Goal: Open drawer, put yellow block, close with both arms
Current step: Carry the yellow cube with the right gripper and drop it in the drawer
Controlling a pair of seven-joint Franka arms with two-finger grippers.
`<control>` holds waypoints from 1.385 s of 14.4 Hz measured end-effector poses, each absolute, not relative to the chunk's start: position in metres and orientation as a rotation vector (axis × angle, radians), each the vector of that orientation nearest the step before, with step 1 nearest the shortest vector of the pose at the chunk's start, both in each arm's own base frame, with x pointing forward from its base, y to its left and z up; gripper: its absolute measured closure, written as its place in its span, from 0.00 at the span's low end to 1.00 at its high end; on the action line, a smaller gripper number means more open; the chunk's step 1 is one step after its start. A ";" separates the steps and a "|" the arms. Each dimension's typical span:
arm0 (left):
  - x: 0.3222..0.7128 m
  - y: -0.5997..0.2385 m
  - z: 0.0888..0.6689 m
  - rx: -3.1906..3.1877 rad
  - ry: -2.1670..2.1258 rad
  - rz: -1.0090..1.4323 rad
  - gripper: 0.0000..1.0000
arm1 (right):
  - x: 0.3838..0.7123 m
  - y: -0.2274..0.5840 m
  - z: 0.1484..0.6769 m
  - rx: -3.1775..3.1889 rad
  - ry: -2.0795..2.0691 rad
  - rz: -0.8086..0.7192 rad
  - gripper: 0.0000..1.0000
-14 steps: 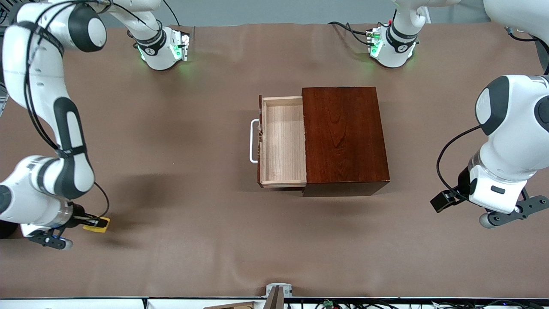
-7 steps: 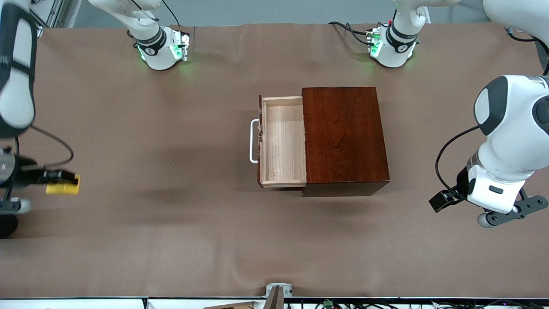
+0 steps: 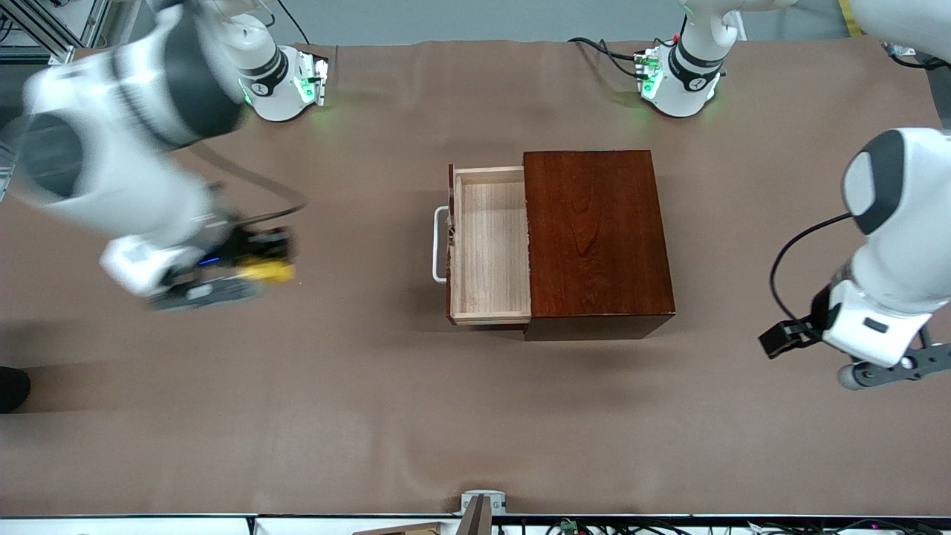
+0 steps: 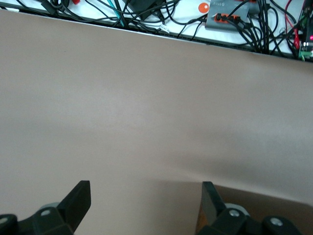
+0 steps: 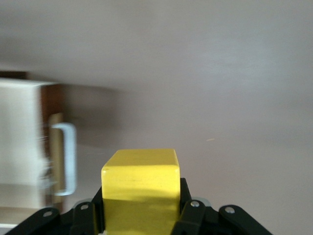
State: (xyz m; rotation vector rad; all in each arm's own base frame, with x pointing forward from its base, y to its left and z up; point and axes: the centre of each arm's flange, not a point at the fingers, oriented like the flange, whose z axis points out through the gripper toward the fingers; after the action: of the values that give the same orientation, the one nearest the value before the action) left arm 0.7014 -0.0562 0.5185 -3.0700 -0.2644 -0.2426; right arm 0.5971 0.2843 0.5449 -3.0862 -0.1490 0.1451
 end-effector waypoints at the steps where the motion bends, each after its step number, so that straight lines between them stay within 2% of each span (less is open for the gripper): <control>1: 0.699 -0.042 0.523 -3.090 -0.236 -0.221 0.00 | 0.580 0.328 0.546 -3.075 -0.136 0.093 0.44; 3: 0.692 -0.016 0.531 -3.114 -0.170 -0.178 0.00 | 0.553 0.391 0.546 -3.026 -0.131 0.023 0.44; 5: 0.683 -0.010 0.535 -3.117 -0.130 -0.150 0.00 | 0.542 0.428 0.529 -2.967 -0.144 0.004 0.44; 8: 0.660 -0.033 0.543 -3.119 -0.071 -0.121 0.00 | 0.553 0.455 0.472 -2.928 -0.106 0.005 0.44; 14: 0.565 -0.061 0.590 -3.105 -0.016 -0.099 0.00 | 0.557 0.498 0.374 -2.918 -0.084 -0.039 0.44; 20: 0.559 -0.062 0.588 -3.113 -0.018 -0.084 0.00 | 0.562 0.506 0.333 -2.916 -0.075 -0.065 0.44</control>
State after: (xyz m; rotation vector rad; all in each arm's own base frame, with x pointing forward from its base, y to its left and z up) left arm 0.5594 -0.0624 0.5877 -3.1126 -0.0181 -0.0837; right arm 0.5617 0.5063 0.3327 -2.9160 -0.0749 -0.0651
